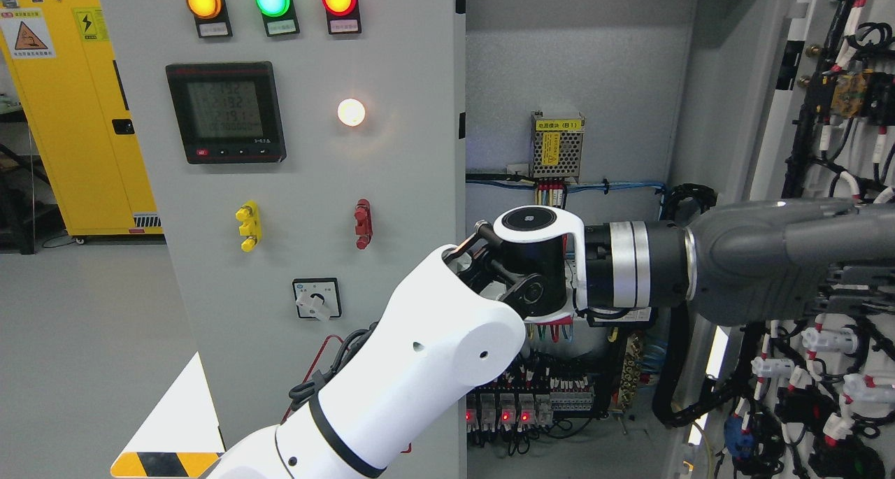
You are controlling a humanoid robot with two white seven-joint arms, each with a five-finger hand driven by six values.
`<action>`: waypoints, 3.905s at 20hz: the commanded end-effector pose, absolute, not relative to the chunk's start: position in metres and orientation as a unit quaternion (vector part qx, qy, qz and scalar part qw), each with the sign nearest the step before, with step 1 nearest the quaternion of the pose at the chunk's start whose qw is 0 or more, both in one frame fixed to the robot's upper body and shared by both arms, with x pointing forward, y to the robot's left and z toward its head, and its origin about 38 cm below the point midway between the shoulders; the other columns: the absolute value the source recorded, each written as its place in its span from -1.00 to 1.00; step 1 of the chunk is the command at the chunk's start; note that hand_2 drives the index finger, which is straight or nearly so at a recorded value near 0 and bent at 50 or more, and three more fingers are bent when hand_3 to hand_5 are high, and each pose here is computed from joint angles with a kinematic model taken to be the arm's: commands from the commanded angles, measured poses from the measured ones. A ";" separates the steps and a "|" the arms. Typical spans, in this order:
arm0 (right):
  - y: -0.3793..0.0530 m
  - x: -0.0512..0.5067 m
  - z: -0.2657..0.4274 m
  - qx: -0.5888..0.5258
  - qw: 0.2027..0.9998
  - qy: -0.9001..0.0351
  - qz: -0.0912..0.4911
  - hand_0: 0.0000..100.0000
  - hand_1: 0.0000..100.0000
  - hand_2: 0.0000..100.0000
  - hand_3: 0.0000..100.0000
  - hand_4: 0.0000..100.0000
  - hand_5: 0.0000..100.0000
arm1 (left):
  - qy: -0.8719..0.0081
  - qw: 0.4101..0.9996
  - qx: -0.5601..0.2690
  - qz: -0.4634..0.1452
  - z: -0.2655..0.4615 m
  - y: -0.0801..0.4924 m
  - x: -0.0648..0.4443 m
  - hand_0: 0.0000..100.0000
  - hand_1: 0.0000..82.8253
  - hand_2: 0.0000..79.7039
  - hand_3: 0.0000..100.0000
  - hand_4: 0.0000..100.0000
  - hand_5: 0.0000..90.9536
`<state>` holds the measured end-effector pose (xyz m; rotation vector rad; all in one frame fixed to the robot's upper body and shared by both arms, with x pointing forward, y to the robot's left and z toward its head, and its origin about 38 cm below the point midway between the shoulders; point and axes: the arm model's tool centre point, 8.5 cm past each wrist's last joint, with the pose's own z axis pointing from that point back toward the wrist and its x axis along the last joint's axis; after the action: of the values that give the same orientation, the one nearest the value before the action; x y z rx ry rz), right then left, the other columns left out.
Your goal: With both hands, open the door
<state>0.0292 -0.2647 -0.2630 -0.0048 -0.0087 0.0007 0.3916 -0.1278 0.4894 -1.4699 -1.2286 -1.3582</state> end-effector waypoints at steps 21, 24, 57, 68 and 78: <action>-0.254 0.023 -0.264 0.007 1.000 0.001 -0.002 -1.00 0.00 -0.92 -1.00 -1.00 -1.00 | -0.558 0.429 -0.526 -0.478 0.396 0.016 0.413 -0.76 0.34 -1.00 -1.00 -1.00 -1.00; -0.254 0.023 -0.264 0.007 1.000 0.001 -0.002 -1.00 0.00 -0.92 -1.00 -1.00 -1.00 | -0.572 0.451 -0.503 -0.466 0.346 0.043 0.409 -0.76 0.34 -1.00 -1.00 -1.00 -1.00; -0.254 0.023 -0.264 0.007 1.000 0.000 -0.002 -1.00 0.00 -0.92 -1.00 -1.00 -1.00 | -0.119 0.952 -0.267 0.091 -0.245 0.245 0.046 -0.76 0.34 -1.00 -1.00 -1.00 -1.00; -0.253 0.023 -0.264 0.008 1.000 0.000 -0.002 -1.00 0.00 -0.92 -1.00 -1.00 -1.00 | -0.052 0.988 -0.080 0.123 -0.258 0.276 0.017 -0.76 0.34 -1.00 -1.00 -1.00 -1.00; -0.254 0.022 -0.264 0.007 1.000 0.001 -0.002 -1.00 0.00 -0.92 -1.00 -1.00 -1.00 | -0.046 0.995 -0.045 0.081 -0.258 0.282 0.018 -0.76 0.34 -1.00 -1.00 -1.00 -1.00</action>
<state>0.0291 -0.2647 -0.2630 -0.0048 -0.0085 0.0007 0.0447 0.2827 -0.2574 -0.1298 -0.1902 0.1524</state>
